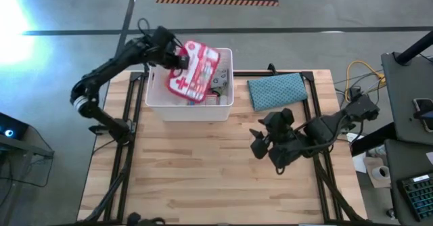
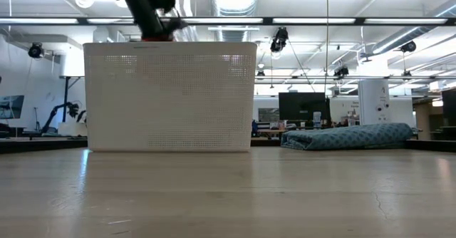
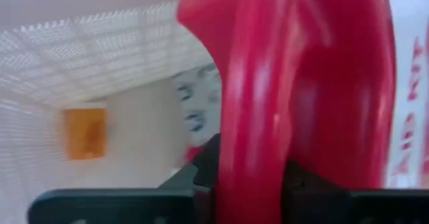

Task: Pick & place medical supplies in basket/bin
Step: Put the red first aid kit into the white bin, then return to Home Position

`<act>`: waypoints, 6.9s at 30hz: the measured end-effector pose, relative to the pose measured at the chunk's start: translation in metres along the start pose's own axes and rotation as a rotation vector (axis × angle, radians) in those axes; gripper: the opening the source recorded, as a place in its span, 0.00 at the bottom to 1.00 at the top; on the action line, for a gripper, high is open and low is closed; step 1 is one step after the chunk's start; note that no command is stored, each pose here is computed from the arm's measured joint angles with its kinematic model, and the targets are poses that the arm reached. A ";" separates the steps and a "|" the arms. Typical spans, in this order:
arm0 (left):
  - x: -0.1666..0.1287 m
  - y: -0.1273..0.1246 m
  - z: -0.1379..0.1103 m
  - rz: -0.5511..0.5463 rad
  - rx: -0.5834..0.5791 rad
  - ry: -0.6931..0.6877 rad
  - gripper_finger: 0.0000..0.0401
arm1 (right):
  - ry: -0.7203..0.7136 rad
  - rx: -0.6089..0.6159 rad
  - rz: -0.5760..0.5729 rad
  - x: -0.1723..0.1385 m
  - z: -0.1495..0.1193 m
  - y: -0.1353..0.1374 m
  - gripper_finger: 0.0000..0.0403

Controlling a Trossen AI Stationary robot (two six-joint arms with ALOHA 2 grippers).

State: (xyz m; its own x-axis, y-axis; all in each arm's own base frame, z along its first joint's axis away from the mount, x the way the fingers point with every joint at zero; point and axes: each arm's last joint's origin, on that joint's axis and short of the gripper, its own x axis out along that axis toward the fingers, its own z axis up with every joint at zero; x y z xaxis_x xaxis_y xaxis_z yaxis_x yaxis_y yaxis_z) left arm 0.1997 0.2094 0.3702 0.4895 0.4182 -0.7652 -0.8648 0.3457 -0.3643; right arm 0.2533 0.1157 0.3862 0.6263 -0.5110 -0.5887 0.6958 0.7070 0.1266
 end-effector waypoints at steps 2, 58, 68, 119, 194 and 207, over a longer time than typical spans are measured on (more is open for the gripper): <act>0.016 0.002 -0.004 0.029 0.040 0.047 0.15 | 0.010 0.011 0.010 0.000 -0.003 0.002 0.54; -0.038 0.006 -0.229 -1.319 0.440 -0.418 0.45 | -0.332 0.197 0.843 0.012 -0.029 -0.126 0.54; 0.005 0.048 -0.260 -1.265 0.454 -0.311 0.45 | -0.436 0.115 0.743 0.042 -0.075 -0.165 0.54; 0.000 0.086 -0.284 -1.306 0.509 -0.458 0.45 | -0.712 0.137 0.723 0.081 -0.147 -0.198 0.54; 0.053 0.085 -0.309 -0.925 0.584 0.029 0.45 | -0.946 0.293 0.831 0.050 -0.137 -0.220 0.54; 0.057 0.085 -0.310 -0.900 0.588 0.058 0.45 | -0.946 0.293 0.831 0.050 -0.137 -0.220 0.54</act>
State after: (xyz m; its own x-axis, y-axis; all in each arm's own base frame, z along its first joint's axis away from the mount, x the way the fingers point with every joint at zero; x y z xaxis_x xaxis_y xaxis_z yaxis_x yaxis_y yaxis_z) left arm 0.1191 0.0018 0.1309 0.8997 -0.2267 -0.3730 0.0077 0.8627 -0.5057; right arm 0.0833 0.0020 0.2194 0.8260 -0.2029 0.5258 -0.0450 0.9062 0.4204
